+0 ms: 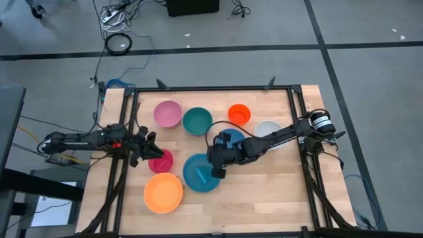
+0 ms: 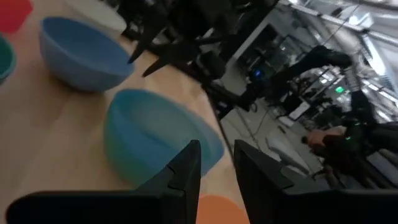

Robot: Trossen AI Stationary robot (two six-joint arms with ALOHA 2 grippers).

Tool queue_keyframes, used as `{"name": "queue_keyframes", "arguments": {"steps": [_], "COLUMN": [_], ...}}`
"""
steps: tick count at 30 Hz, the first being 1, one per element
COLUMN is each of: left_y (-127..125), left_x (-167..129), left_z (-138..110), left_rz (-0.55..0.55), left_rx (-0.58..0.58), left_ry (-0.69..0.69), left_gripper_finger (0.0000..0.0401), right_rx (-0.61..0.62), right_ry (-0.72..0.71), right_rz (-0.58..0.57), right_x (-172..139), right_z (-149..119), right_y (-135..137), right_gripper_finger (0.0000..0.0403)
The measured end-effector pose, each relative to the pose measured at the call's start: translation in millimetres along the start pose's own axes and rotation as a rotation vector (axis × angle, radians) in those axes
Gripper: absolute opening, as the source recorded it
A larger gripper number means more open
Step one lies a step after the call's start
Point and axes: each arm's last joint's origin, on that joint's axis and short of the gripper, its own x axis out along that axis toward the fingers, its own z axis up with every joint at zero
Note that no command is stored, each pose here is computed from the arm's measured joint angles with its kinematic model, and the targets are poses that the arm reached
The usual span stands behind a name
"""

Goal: Nest bowls inside each other
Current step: Stack the blue bowl on top of the green bowl

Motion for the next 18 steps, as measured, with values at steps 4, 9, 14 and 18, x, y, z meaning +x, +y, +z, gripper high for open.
{"name": "queue_keyframes", "arguments": {"steps": [4, 9, 14, 18], "left_y": [0, -3, -6, -7], "left_x": [4, 6, 6, 6], "left_z": [-1, 3, 6, 8], "left_rz": [-0.001, -0.037, -0.058, -0.068], "left_rx": [-0.002, 0.016, 0.042, 0.058], "left_ry": [0.02, -0.011, -0.043, -0.058], "left_gripper_finger": [0.0106, 0.0106, 0.0106, 0.0106], "right_rx": [0.037, 0.078, 0.131, 0.14], "right_ry": [-0.033, -0.122, -0.27, -0.295], "right_rz": [0.048, 0.083, 0.233, 0.351], "right_x": [1, 14, 26, 43], "right_z": [4, 12, 28, 26], "right_y": [3, 7, 11, 17], "right_gripper_finger": [0.0095, 0.0093, 0.009, 0.0084]}}
